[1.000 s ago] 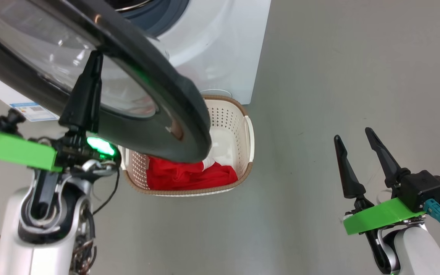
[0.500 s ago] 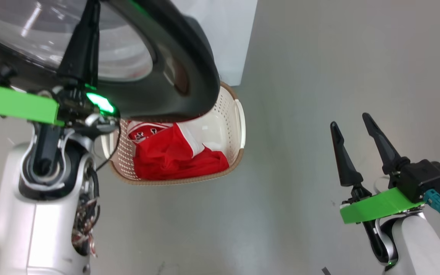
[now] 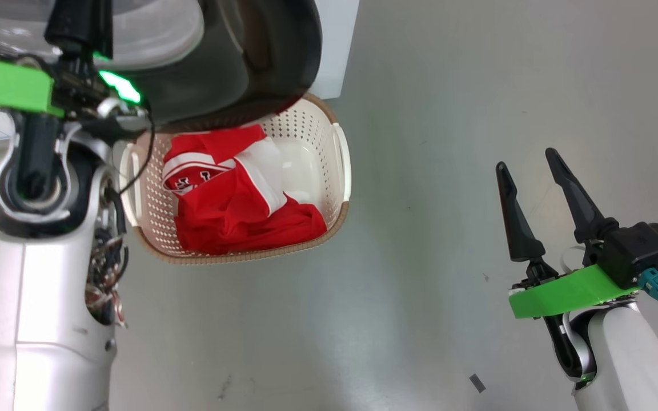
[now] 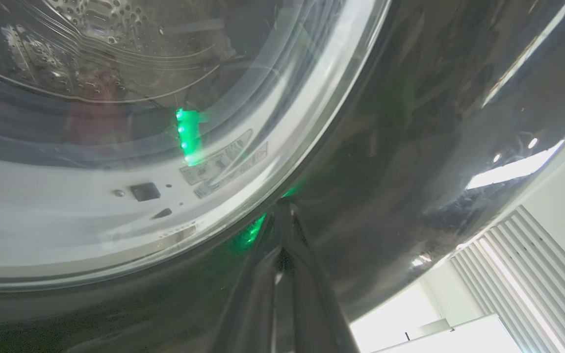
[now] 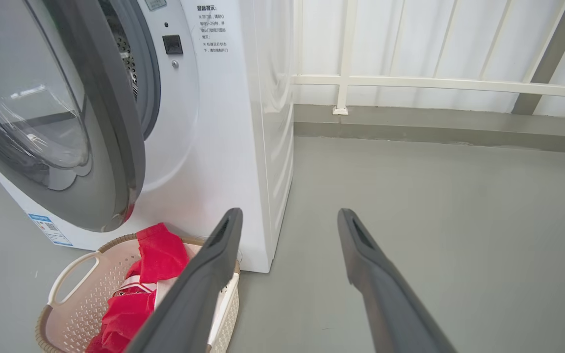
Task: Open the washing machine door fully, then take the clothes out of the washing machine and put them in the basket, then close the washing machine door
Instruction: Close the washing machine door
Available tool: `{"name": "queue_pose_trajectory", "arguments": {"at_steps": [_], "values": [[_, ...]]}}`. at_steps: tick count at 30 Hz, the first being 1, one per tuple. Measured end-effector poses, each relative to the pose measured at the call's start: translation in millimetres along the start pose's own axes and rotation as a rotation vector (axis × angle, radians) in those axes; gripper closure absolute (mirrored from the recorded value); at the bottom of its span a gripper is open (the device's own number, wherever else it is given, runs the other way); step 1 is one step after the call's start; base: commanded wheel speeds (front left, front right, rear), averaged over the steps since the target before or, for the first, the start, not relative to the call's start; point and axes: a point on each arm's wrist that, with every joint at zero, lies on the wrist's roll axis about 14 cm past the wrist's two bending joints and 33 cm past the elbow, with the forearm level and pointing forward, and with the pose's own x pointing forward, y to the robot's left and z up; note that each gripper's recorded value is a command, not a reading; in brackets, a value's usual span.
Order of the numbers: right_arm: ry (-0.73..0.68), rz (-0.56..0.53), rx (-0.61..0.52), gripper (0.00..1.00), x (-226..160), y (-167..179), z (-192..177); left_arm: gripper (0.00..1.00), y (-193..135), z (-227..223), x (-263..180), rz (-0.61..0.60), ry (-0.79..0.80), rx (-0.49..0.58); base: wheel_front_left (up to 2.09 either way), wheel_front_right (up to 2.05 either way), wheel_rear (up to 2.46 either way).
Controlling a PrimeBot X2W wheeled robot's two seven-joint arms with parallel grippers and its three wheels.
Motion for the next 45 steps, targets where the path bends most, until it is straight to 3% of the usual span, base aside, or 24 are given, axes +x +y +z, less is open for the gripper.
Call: {"name": "queue_pose_trajectory", "arguments": {"at_steps": [14, 19, 20, 22, 27, 33, 45], "values": [[-0.022, -0.027, -0.011, 0.0, -1, -10, 9, 1.0, 2, 3, 7, -0.021, -0.006, 0.048, 0.0, 0.0, 0.0], [-0.048, -0.028, -0.008, 0.0, -3, -10, 21, 1.0, 18, 9, -16, 0.046, -0.024, 0.137, 0.0, 0.0, 0.0], [-0.053, -0.027, -0.004, 0.0, -4, -9, 23, 0.74, 24, 11, -22, 0.069, -0.033, 0.171, 0.0, 0.0, 0.0], [-0.063, -0.023, -0.003, 0.0, -5, -7, 28, 0.0, 32, 15, -36, 0.108, -0.039, 0.262, 0.0, 0.0, 0.0], [-0.09, -0.01, 0.001, 0.0, -11, -2, 39, 0.0, 38, 19, -67, 0.167, -0.055, 0.425, 0.0, 0.0, 0.0], [-0.117, 0.003, 0.008, 0.0, -19, 5, 51, 0.0, 24, 30, -101, 0.17, -0.124, 0.636, 0.0, 0.0, 0.0], [-0.182, 0.012, 0.021, 0.0, -47, 11, 77, 0.0, -35, 33, -161, 0.081, -0.193, 1.274, 0.0, 0.0, 0.0]]}}
